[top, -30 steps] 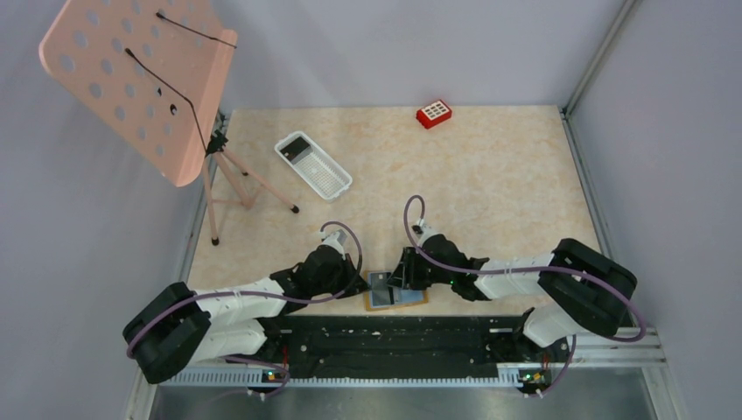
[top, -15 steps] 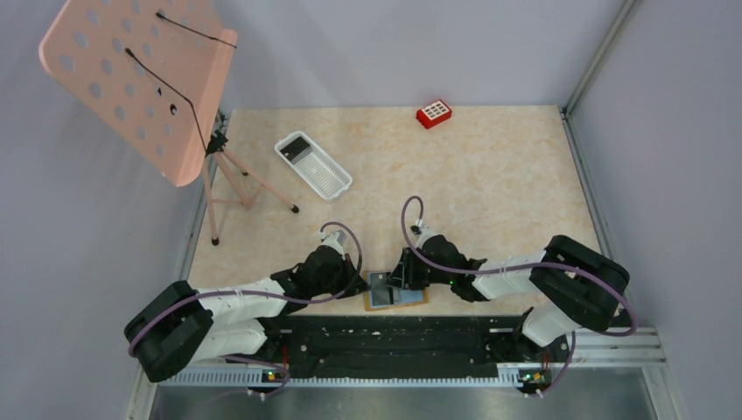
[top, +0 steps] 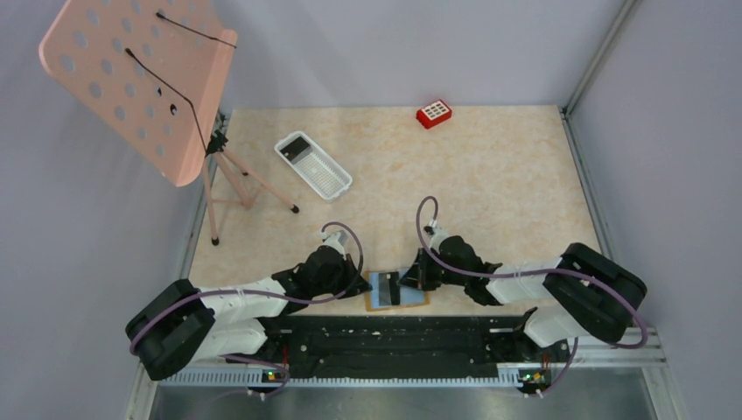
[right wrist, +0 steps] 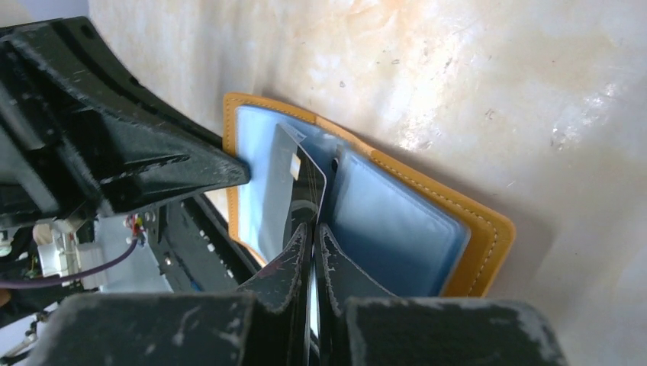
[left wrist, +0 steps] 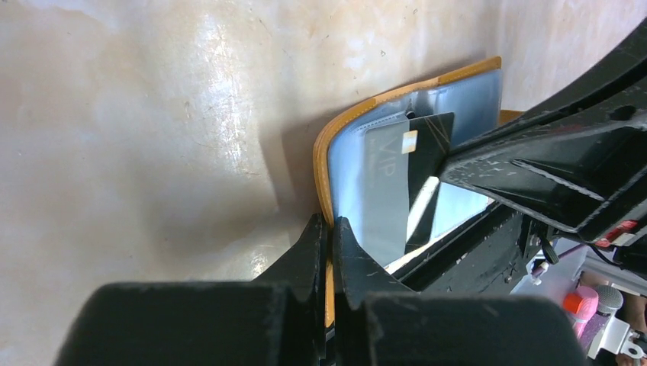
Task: Take the credit cards out of the card holder
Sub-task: Remove the credit card from the card holder.
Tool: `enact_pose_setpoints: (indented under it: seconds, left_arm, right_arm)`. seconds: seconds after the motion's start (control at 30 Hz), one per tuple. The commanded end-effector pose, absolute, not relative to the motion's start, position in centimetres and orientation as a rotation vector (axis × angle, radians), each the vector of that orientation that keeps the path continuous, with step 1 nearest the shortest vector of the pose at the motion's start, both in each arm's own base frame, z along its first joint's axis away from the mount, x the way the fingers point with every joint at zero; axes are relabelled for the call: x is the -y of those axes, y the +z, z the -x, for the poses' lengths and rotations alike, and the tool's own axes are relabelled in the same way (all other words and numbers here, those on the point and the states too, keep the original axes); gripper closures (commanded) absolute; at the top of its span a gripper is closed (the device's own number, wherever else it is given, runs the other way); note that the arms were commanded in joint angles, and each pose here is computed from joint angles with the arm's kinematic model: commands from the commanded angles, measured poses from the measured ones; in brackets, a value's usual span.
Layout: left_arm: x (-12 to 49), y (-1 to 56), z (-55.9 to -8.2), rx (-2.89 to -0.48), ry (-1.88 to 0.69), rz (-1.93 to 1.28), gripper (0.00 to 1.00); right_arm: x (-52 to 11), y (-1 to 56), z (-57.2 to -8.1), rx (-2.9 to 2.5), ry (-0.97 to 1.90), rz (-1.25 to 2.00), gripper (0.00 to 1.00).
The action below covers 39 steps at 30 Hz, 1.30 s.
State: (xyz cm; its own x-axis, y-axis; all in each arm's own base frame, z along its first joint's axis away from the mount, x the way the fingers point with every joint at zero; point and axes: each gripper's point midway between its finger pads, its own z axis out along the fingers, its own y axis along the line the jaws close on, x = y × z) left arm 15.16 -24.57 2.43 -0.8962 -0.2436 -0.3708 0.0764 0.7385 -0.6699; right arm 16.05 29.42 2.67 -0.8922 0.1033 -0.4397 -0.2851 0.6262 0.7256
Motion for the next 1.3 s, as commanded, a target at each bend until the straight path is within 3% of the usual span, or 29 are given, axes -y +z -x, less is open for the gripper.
enact_pose_setpoints:
  seconds: [0.0, 0.53, 0.57, 0.7, 0.83, 0.9, 1.27]
  left_arm:
    - [23.7, 1.1, -14.8, -2.528, -0.933, 0.125, 1.00]
    - [24.7, 2.6, -15.4, -2.511, -0.966, 0.111, 1.00]
    - [24.7, 2.9, -15.5, -2.508, -0.967, 0.111, 0.96]
    - [25.4, 4.6, -15.7, -2.478, -1.011, 0.092, 0.65]
    - [26.1, 8.3, -16.7, -2.410, -1.033, 0.051, 0.53]
    - [25.8, 10.1, -17.1, -2.391, -0.998, 0.027, 0.42]
    - [25.9, 18.8, -17.1, -2.223, -0.973, -0.349, 0.43]
  right_arm:
    - [-29.4, 4.7, -15.8, -2.314, 1.250, 0.239, 1.00]
    - [-24.2, 6.6, -17.6, -2.332, 1.074, 0.121, 1.00]
    - [-24.0, 6.9, -17.6, -2.326, 1.072, 0.119, 1.00]
    - [-23.7, 8.4, -17.8, -2.295, 1.088, 0.135, 1.00]
    - [-24.2, 10.5, -17.7, -2.234, 1.148, 0.207, 1.00]
    - [-24.8, 11.5, -17.1, -2.197, 1.207, 0.279, 1.00]
    - [-26.2, 16.3, -14.2, -2.025, 1.393, 0.567, 1.00]
